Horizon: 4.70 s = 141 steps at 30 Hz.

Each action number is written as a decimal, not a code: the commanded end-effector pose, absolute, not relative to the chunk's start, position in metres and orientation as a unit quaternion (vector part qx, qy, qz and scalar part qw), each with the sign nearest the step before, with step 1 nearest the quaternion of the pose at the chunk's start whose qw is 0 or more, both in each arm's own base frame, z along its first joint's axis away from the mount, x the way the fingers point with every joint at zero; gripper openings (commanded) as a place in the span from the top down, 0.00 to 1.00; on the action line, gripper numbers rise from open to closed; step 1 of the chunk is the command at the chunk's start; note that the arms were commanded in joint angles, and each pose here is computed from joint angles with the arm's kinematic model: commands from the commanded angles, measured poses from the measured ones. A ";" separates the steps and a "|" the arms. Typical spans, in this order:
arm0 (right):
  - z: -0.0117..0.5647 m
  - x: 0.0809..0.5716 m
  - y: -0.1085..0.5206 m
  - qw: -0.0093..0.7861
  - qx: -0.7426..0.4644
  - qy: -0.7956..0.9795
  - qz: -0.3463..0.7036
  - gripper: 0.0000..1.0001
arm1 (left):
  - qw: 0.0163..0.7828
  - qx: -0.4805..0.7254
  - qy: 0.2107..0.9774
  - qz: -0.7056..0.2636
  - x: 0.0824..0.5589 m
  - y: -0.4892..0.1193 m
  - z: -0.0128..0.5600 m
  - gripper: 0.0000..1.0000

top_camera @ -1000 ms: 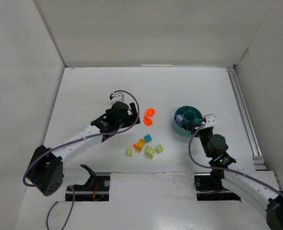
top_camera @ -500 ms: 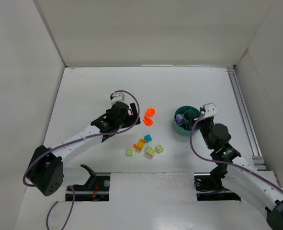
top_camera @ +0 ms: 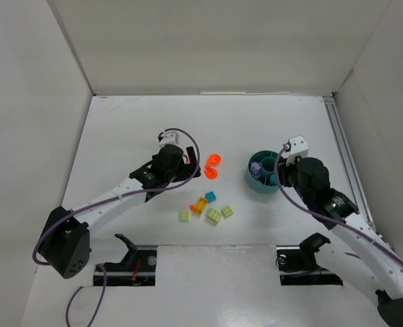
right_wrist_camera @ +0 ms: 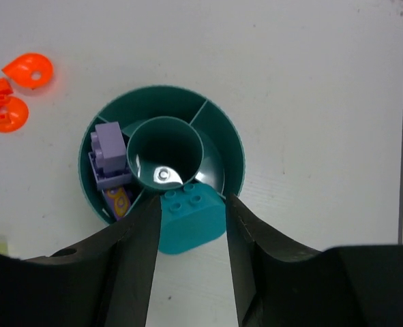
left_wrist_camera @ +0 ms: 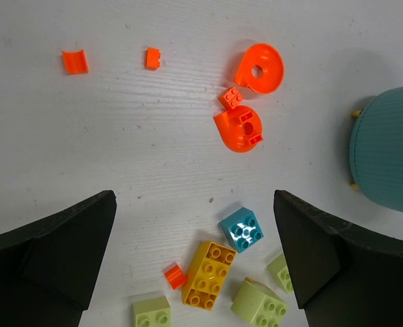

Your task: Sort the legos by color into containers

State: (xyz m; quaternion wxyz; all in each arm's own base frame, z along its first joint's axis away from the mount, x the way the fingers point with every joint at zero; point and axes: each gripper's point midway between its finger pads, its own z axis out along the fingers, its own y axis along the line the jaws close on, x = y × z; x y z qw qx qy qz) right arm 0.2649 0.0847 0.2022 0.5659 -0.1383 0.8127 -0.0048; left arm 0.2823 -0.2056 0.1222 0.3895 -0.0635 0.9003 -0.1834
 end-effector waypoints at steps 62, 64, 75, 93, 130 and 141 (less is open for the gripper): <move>0.187 0.265 0.110 0.576 -0.169 0.798 0.058 0.56 | 0.399 -0.043 0.892 -0.207 0.294 -0.228 0.138 0.00; 0.186 0.265 0.100 0.572 -0.144 0.807 0.039 0.45 | 0.399 -0.043 0.892 -0.207 0.294 -0.228 0.138 0.00; 0.195 0.263 0.087 0.576 0.033 0.810 0.106 0.19 | 0.405 -0.042 0.890 -0.204 0.295 -0.226 0.141 0.00; 0.173 0.287 0.088 0.543 0.170 0.792 0.219 0.30 | 0.400 -0.021 0.892 -0.211 0.296 -0.233 0.134 0.00; 0.159 0.333 0.079 0.568 0.149 0.770 0.249 0.40 | 0.383 -0.009 0.895 -0.228 0.297 -0.247 0.127 0.00; 0.168 0.334 0.073 0.593 0.136 0.758 0.237 0.62 | 0.386 -0.009 0.893 -0.231 0.301 -0.250 0.131 0.00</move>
